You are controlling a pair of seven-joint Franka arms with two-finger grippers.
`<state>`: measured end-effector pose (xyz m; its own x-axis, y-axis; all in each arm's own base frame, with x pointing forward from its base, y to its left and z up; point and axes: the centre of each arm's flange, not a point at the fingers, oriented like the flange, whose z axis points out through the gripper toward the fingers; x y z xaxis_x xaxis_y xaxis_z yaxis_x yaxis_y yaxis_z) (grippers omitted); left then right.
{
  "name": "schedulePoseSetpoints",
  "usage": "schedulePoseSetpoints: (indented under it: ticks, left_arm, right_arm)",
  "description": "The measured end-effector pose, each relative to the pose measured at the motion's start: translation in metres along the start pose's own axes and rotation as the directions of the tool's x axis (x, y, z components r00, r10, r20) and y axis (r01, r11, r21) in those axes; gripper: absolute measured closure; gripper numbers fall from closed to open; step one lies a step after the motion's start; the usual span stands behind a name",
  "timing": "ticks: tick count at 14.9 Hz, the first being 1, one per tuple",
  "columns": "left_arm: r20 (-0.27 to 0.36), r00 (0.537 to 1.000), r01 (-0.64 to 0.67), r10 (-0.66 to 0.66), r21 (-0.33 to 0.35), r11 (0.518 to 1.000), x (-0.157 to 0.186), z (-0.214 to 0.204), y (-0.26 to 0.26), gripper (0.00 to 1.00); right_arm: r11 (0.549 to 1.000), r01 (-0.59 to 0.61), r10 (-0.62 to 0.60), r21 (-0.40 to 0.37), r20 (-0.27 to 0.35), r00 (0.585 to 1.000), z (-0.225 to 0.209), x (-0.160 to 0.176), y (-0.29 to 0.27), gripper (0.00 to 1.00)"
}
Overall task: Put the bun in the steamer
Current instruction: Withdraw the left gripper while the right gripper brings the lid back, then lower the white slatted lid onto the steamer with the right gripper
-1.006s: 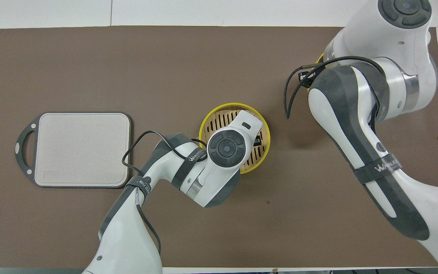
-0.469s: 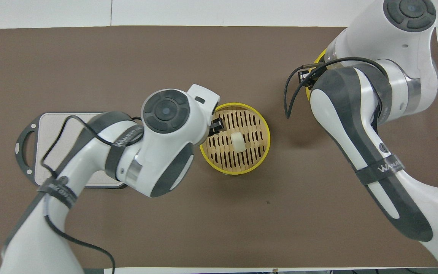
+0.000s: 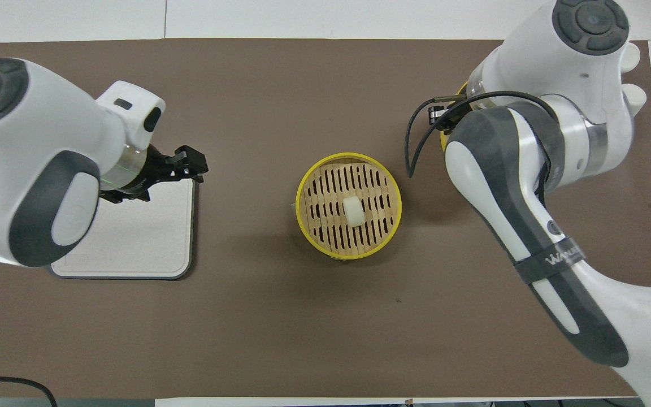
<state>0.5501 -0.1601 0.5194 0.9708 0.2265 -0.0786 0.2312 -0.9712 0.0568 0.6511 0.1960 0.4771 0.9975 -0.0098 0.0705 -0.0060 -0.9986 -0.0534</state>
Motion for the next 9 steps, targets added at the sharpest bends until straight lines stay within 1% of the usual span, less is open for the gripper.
schedulePoseSetpoints:
  ticks: [1, 3, 7, 9]
  left_arm:
    - [0.004, 1.0, -0.014, 0.014, -0.003, 1.0, 0.004, -0.009, -0.019, 0.0]
    - [0.012, 0.999, -0.049, 0.049, -0.006, 0.999, 0.007, -0.027, -0.051, 0.0]
    - [0.014, 0.993, -0.121, 0.121, 0.005, 0.993, 0.003, -0.057, -0.093, 0.0]
    - [0.021, 0.988, -0.151, 0.151, 0.018, 0.988, -0.002, -0.067, -0.104, 0.0]
  right_arm:
    - [1.0, -0.026, 0.026, 0.011, -0.021, 0.999, -0.001, -0.005, -0.023, 0.92]
    - [0.997, -0.067, 0.068, 0.027, -0.033, 0.997, 0.004, -0.021, -0.067, 0.92]
    - [0.989, -0.141, 0.143, 0.052, -0.034, 0.989, 0.012, -0.059, -0.143, 0.92]
    - [0.985, -0.161, 0.163, 0.053, -0.02, 0.986, 0.017, -0.083, -0.18, 0.92]
